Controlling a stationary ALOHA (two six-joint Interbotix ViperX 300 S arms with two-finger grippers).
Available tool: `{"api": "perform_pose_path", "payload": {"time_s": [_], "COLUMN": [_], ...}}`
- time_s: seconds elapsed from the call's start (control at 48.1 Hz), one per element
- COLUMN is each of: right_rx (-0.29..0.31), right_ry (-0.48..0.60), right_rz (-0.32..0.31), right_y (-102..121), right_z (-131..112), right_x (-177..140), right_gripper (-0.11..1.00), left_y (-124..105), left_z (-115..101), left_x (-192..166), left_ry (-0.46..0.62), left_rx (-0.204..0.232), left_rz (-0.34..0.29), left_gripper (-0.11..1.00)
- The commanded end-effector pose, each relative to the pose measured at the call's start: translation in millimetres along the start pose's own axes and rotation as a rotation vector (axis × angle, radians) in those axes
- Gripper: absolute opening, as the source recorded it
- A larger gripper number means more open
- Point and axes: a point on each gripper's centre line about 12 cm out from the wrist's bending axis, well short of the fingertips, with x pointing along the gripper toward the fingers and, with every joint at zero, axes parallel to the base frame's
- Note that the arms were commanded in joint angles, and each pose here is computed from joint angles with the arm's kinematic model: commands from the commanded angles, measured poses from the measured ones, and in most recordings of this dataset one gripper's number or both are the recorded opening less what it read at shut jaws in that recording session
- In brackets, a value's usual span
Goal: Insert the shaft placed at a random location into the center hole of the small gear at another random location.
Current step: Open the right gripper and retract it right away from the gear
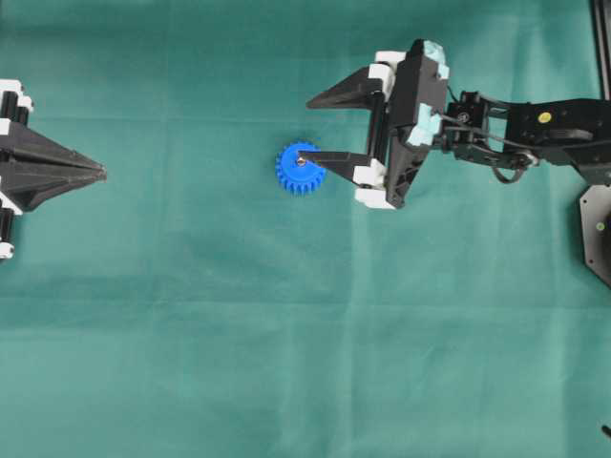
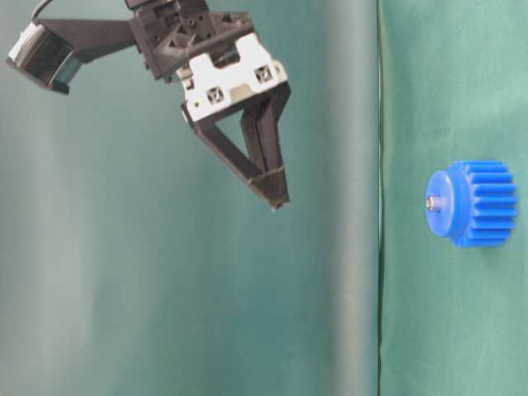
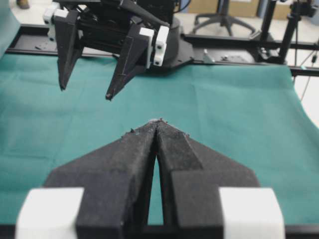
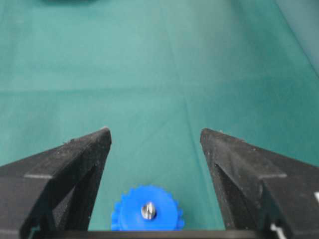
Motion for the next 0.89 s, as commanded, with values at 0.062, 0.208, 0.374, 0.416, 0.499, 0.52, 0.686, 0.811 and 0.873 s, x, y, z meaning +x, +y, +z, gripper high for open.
{"api": "perform_pose_path", "payload": {"time_s": [0.062,0.208,0.374,0.416,0.499,0.52,0.686,0.811,0.873], "right_rx": [-0.002,0.006,0.015,0.015,0.016,0.016,0.017,0.017,0.017], "right_ry": [-0.033,-0.045,-0.084,-0.087,-0.081,-0.082,-0.075,-0.078,-0.081], "right_rz": [0.01,0.014,0.023,0.028,0.034,0.037,0.053,0.062,0.066], "right_y": [2.1,1.2,-1.0,-0.9,-1.5,-1.6,-1.8,-2.4,-2.3], "right_z": [6.4,-1.1,-7.1,-8.3,-10.7,-10.7,-16.5,-22.7,-25.1], "right_x": [-19.3,-50.0,-94.3,-104.5,-123.0,-127.8,-159.2,-175.7,-180.7], "right_gripper": [0.75,0.75,0.75,0.75,0.75,0.75,0.75,0.75,0.75], "left_y": [-0.5,-0.6,-0.6,-0.7,-0.7,-0.8,-0.8,-0.8,-0.8], "left_z": [4.5,5.0,6.6,7.0,7.6,7.4,8.2,8.6,8.7], "left_x": [0.2,-1.8,-4.7,-5.4,-6.7,-6.7,-8.3,-8.8,-8.8], "left_ry": [-0.014,-0.009,-0.011,-0.011,-0.011,-0.009,-0.009,-0.011,-0.012], "left_rx": [-0.002,-0.002,-0.003,-0.002,-0.004,-0.002,-0.002,-0.004,-0.004], "left_rz": [-0.002,-0.002,-0.003,-0.003,-0.003,-0.004,-0.004,-0.004,-0.004], "left_gripper": [-0.01,-0.01,-0.01,-0.01,-0.01,-0.01,-0.01,-0.01,-0.01]}}
